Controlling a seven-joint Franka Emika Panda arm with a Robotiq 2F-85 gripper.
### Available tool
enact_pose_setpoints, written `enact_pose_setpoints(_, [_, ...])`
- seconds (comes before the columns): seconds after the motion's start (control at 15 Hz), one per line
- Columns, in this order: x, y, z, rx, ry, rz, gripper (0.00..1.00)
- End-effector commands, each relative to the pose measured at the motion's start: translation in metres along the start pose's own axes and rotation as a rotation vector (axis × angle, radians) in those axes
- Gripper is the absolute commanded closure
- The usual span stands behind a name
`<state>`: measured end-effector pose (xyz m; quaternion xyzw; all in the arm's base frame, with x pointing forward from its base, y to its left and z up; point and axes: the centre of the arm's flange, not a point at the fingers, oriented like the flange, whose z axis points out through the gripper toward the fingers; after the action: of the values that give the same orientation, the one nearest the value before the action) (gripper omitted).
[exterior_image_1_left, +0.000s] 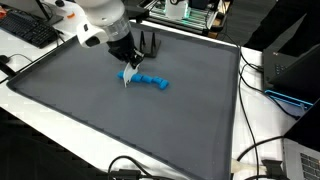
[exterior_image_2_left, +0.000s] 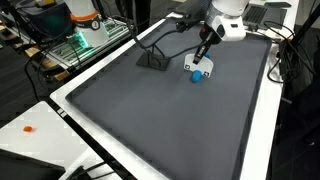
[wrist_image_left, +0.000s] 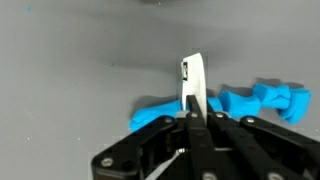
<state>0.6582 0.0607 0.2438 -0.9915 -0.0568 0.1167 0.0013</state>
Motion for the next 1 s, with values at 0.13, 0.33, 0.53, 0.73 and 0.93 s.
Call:
enact_pose_setpoints(0.13, [-0.021,0.000,0.017,0.076,-0.091,0.005,0.99])
enact_pose_setpoints(0.33, [-0.028,0.000,0.008,0.062,-0.083,0.052,0.99])
enact_pose_setpoints(0.53, [-0.039,0.001,-0.004,0.081,-0.051,0.124,0.99])
enact_pose_setpoints(0.73, [-0.059,0.000,-0.020,0.121,-0.019,0.240,0.99])
enact_pose_setpoints(0.93, [-0.081,0.000,-0.037,0.172,0.021,0.370,0.99])
